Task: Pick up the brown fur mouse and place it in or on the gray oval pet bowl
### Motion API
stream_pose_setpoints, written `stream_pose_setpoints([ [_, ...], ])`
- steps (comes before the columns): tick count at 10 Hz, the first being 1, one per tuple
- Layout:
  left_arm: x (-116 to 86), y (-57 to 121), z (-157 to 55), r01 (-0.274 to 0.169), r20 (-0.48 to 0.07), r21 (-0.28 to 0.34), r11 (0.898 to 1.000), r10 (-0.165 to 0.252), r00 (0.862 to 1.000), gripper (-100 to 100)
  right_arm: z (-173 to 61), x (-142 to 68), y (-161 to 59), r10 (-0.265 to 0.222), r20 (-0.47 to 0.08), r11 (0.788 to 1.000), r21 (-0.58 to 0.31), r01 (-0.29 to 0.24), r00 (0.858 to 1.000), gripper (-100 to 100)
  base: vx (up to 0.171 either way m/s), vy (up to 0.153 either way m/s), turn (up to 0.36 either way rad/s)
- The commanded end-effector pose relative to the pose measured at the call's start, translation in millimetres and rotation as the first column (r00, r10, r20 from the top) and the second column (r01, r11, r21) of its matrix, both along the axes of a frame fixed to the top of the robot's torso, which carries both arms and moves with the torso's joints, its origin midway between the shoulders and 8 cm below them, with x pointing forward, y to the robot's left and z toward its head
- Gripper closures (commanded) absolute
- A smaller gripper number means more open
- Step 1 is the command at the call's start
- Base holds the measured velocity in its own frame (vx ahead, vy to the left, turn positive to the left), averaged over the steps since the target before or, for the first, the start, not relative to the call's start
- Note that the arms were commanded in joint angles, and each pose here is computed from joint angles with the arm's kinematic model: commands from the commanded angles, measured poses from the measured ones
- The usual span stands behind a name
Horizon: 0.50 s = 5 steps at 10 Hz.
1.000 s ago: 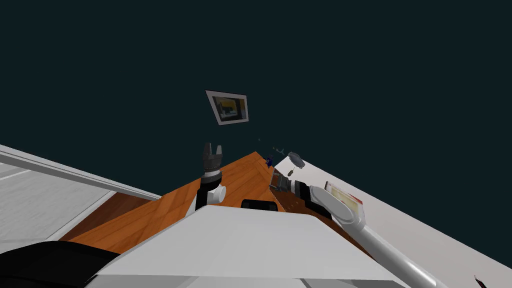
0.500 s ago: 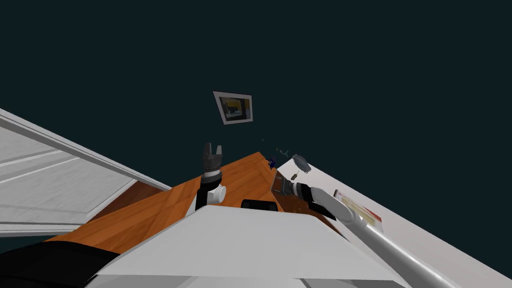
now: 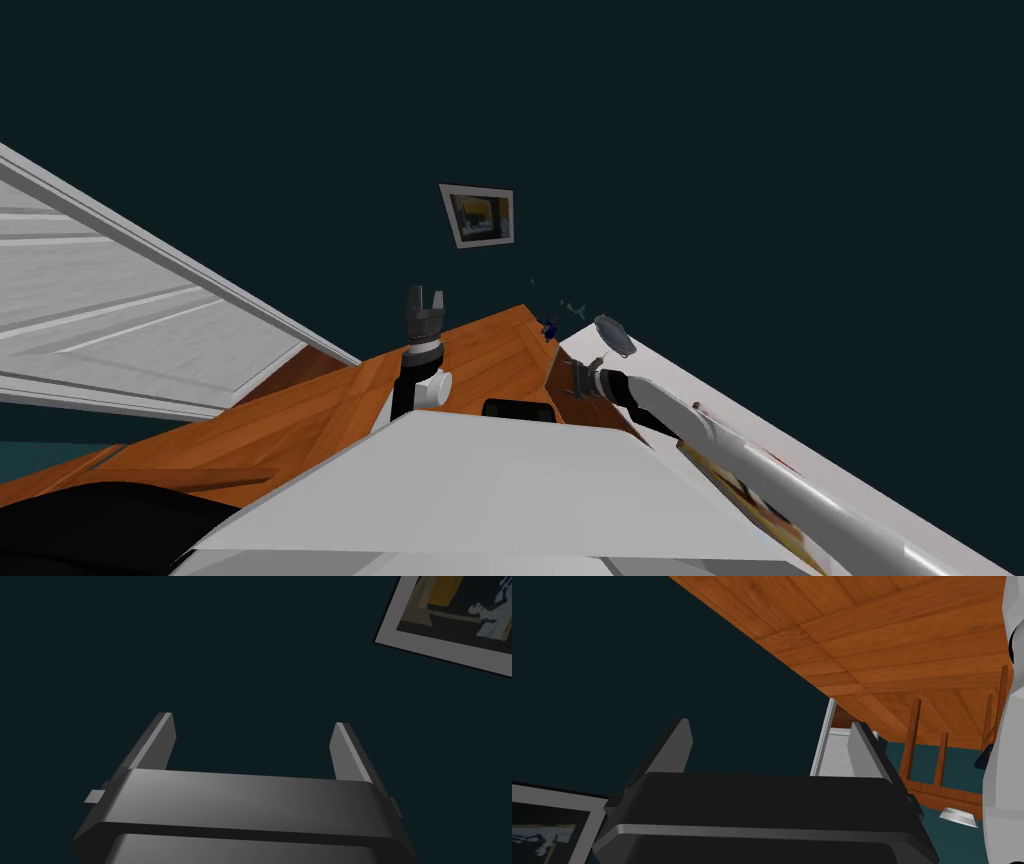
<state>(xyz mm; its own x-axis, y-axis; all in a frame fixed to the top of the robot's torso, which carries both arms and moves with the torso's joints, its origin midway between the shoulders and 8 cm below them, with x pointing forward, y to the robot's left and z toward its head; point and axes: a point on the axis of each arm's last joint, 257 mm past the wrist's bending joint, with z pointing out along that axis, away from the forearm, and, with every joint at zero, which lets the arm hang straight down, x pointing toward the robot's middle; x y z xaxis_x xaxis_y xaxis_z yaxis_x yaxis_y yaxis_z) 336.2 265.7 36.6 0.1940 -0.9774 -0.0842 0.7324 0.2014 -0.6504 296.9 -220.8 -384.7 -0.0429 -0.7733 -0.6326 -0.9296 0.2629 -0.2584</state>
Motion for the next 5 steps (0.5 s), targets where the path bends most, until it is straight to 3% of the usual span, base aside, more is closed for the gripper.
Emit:
stream_pose_setpoints([
  [1, 0, 0.0, 0, 0.000, 0.000, 0.000, 1.000, 0.000, 1.000, 0, -11, -4, -14, 0.020, -0.001, 0.998, -0.053, -0.020, 1.000, -100, 0.034, -0.034, 0.101],
  [2, 0, 0.0, 0, 0.000, 0.000, 0.000, 1.000, 0.000, 1.000, 0, -24, -10, -37, 0.043, -0.014, 0.990, -0.131, -0.045, 0.999, -100, 0.039, -0.041, 0.168],
  [3, 0, 0.0, 0, 0.000, 0.000, 0.000, 1.000, 0.000, 1.000, 0, -25, -10, -39, 0.048, -0.010, 0.989, -0.141, -0.049, 0.999, -100, 0.032, -0.041, 0.101],
  [5, 0, 0.0, 0, 0.000, 0.000, 0.000, 1.000, 0.000, 1.000, 0, -43, -22, -87, 0.092, -0.044, 0.954, -0.283, -0.100, 0.995, -100, 0.039, -0.049, 0.224],
])
